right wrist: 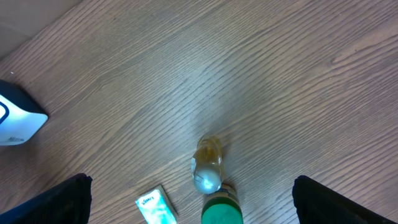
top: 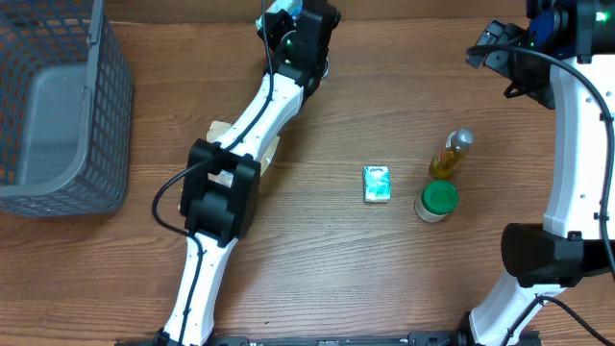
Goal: Scan the item barcode
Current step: 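Raise the teal package up to the white scanner with the left gripper, then carry the teal package right and lower it beside the Kleenex pack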
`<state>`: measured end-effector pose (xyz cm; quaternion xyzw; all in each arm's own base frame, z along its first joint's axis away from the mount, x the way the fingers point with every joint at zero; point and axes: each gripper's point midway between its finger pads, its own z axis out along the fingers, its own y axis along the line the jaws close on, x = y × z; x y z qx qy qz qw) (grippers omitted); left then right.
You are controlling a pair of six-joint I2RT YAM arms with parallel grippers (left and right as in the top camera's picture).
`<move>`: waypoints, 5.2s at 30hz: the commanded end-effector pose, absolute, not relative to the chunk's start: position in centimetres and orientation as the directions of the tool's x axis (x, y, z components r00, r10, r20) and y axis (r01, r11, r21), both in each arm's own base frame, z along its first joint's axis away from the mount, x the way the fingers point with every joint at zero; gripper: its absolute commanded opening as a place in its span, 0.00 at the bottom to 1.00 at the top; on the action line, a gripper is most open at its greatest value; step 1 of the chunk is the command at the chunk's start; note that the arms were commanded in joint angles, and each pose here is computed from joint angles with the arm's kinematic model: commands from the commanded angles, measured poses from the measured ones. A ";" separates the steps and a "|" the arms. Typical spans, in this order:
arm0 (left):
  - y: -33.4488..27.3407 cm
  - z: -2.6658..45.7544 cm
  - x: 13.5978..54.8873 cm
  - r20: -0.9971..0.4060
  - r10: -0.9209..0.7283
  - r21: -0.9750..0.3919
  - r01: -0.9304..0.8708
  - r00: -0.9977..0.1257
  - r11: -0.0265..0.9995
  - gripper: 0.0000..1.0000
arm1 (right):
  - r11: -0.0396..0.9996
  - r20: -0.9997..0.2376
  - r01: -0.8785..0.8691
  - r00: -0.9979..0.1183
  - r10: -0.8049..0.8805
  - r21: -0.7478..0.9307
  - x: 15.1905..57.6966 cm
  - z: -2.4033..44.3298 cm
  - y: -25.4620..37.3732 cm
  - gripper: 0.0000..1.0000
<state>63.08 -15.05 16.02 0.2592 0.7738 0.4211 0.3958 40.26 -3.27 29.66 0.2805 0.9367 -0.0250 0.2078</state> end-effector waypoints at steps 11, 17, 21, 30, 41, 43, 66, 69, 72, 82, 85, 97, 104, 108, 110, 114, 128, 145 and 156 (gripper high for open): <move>-14.3 12.4 63.3 -0.251 0.770 0.904 0.143 -0.587 0.404 0.04 | 0.841 -0.426 0.534 -0.743 0.517 0.090 40.0 30.7 -3.4 1.00; -14.2 10.6 62.9 -0.208 0.774 0.905 0.183 -0.597 0.384 0.04 | 0.841 -0.426 0.534 -0.743 0.517 0.089 40.0 30.7 -3.4 1.00; -14.1 9.4 62.6 -0.175 0.776 0.905 0.211 -0.606 0.368 0.04 | 0.841 -0.426 0.534 -0.743 0.517 0.090 40.0 30.7 -3.4 1.00; -14.7 8.8 62.3 -0.138 0.796 0.902 0.257 -0.590 0.347 0.04 | 0.841 -0.426 0.534 -0.743 0.517 0.089 40.0 30.7 -3.4 1.00; -14.6 7.7 61.4 -0.059 0.809 0.892 0.333 -0.585 0.305 0.04 | 0.841 -0.426 0.534 -0.743 0.517 0.089 40.0 30.7 -3.4 1.00; -14.6 7.7 61.5 -0.041 0.815 0.894 0.343 -0.578 0.288 0.04 | 0.841 -0.426 0.534 -0.743 0.517 0.090 40.0 30.7 -3.4 1.00; -17.5 22.8 54.1 -0.474 0.692 0.598 0.378 -0.545 0.707 0.05 | 0.841 -0.426 0.534 -0.743 0.517 0.089 40.0 30.7 -3.4 1.00; -18.8 21.9 50.2 -0.492 0.613 0.401 0.465 -0.618 0.790 0.08 | 0.841 -0.426 0.534 -0.743 0.517 0.089 40.0 30.7 -3.4 1.00; -19.7 20.0 46.4 -0.436 0.532 0.208 0.494 -0.726 0.844 0.08 | 0.841 -0.426 0.534 -0.743 0.517 0.089 40.0 30.7 -3.4 1.00; -21.4 14.6 39.4 -0.135 0.253 -0.130 0.270 -0.958 0.954 0.04 | 0.841 -0.426 0.534 -0.743 0.517 0.089 40.0 30.7 -3.4 1.00; -21.5 13.3 38.6 -0.069 0.196 -0.127 0.203 -0.978 0.971 0.05 | 0.841 -0.426 0.534 -0.743 0.517 0.089 40.0 30.7 -3.4 1.00; -25.9 8.6 35.1 0.066 0.222 -0.087 0.216 -0.973 0.972 0.04 | 0.841 -0.426 0.534 -0.743 0.517 0.089 40.0 30.7 -3.4 1.00; -28.5 4.6 32.4 0.159 0.261 -0.044 0.258 -0.952 0.965 0.04 | 0.841 -0.426 0.534 -0.743 0.517 0.089 40.0 30.7 -3.4 1.00; -29.8 2.7 31.0 0.204 0.266 -0.051 0.261 -0.942 0.964 0.04 | 0.841 -0.426 0.534 -0.743 0.517 0.089 40.0 30.7 -3.4 1.00; -30.8 2.1 30.2 0.229 0.280 -0.084 0.267 -0.932 0.960 0.04 | 0.841 -0.426 0.534 -0.743 0.517 0.089 40.0 30.7 -3.4 1.00; -32.2 1.7 29.2 0.249 0.300 -0.132 0.275 -0.921 0.952 0.04 | 0.841 -0.426 0.534 -0.743 0.517 0.089 40.0 30.7 -3.4 1.00; -36.0 2.6 28.6 0.230 0.387 -0.365 0.290 -0.893 0.885 0.33 | 0.841 -0.426 0.534 -0.743 0.517 0.090 40.0 30.7 -3.4 1.00; -34.5 4.4 29.3 0.210 0.434 -0.379 0.336 -0.876 0.862 0.59 | 0.841 -0.426 0.534 -0.743 0.517 0.089 40.0 30.7 -3.4 1.00; -31.0 9.2 33.6 0.099 0.364 -0.389 0.300 -0.926 0.871 0.61 | 0.841 -0.426 0.534 -0.743 0.517 0.089 40.0 30.7 -3.4 1.00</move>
